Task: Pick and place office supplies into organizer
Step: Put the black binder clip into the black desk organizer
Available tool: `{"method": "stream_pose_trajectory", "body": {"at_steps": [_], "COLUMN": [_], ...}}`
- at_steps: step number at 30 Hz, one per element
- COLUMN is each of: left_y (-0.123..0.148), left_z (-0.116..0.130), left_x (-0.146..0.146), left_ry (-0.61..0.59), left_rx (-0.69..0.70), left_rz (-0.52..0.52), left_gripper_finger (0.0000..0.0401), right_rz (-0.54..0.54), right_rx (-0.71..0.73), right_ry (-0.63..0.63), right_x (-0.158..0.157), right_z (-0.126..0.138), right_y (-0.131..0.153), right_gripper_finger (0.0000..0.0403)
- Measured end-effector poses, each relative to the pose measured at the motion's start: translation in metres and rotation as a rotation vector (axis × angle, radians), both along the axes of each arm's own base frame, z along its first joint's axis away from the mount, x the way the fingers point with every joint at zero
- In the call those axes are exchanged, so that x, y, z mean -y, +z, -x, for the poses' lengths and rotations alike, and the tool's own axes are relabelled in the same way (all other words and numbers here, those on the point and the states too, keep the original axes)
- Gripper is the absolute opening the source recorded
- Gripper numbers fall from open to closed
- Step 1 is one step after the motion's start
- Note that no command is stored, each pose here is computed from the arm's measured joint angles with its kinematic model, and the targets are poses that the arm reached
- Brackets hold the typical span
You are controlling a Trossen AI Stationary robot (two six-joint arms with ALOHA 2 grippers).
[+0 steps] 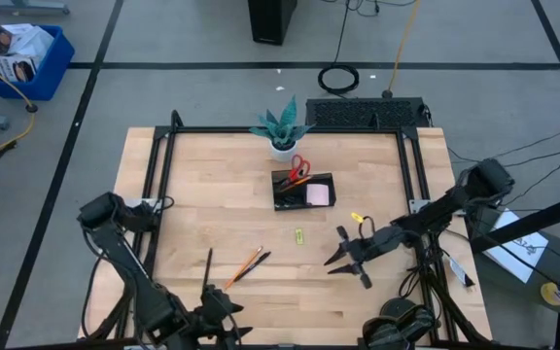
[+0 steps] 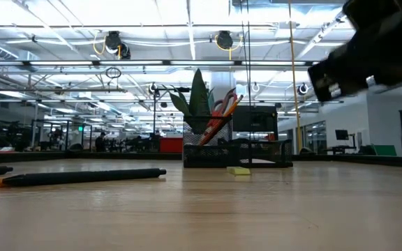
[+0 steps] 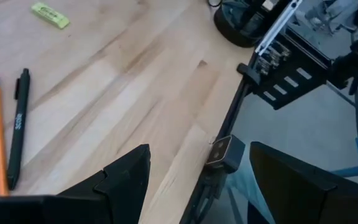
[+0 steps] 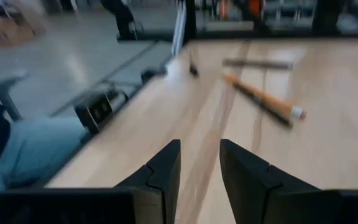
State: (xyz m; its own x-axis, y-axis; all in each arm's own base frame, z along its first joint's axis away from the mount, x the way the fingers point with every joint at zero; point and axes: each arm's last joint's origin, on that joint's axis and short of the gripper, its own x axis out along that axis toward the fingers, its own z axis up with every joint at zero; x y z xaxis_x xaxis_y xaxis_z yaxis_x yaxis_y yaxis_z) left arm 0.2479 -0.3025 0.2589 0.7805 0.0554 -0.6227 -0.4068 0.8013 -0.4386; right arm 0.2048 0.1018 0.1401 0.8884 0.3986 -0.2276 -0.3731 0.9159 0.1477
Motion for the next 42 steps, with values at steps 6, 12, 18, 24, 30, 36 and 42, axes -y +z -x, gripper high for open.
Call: {"method": "stream_pose_trajectory", "body": {"at_steps": [6,12,18,24,30,36,42], "left_y": [-0.012,-0.016,-0.021,-0.026,-0.026,-0.027,-0.027], "left_z": [0.003,0.005,0.006,0.007,-0.004,-0.004,0.010], "left_x": [0.001,-0.005,-0.014,-0.028,-0.042,-0.043,-0.032], "left_ry": [0.007,0.029,0.100,0.120,0.149,0.161,0.152], "left_rx": [-0.067,-0.182,-0.344,-0.493,-0.524,-0.547,-0.578], "left_rz": [0.028,0.077,0.171,0.118,0.104,0.118,0.143], "left_gripper_finger": [0.0278,0.0278,0.0278,0.0278,0.0278,0.0278,0.0278], "right_rz": [-0.034,-0.115,-0.140,-0.139,-0.137,-0.139,-0.139], "right_rx": [0.128,0.246,0.262,0.262,0.258,0.263,0.262], "right_ry": [0.053,0.050,0.046,0.047,0.047,0.047,0.047], "right_x": [0.016,0.033,0.036,0.036,0.036,0.036,0.036], "right_z": [0.035,0.069,0.076,0.076,0.076,0.076,0.076], "right_y": [0.027,0.027,0.031,0.030,0.030,0.031,0.030], "right_gripper_finger": [0.0102,0.0102,0.0102,0.0102,0.0102,0.0102,0.0102]}}
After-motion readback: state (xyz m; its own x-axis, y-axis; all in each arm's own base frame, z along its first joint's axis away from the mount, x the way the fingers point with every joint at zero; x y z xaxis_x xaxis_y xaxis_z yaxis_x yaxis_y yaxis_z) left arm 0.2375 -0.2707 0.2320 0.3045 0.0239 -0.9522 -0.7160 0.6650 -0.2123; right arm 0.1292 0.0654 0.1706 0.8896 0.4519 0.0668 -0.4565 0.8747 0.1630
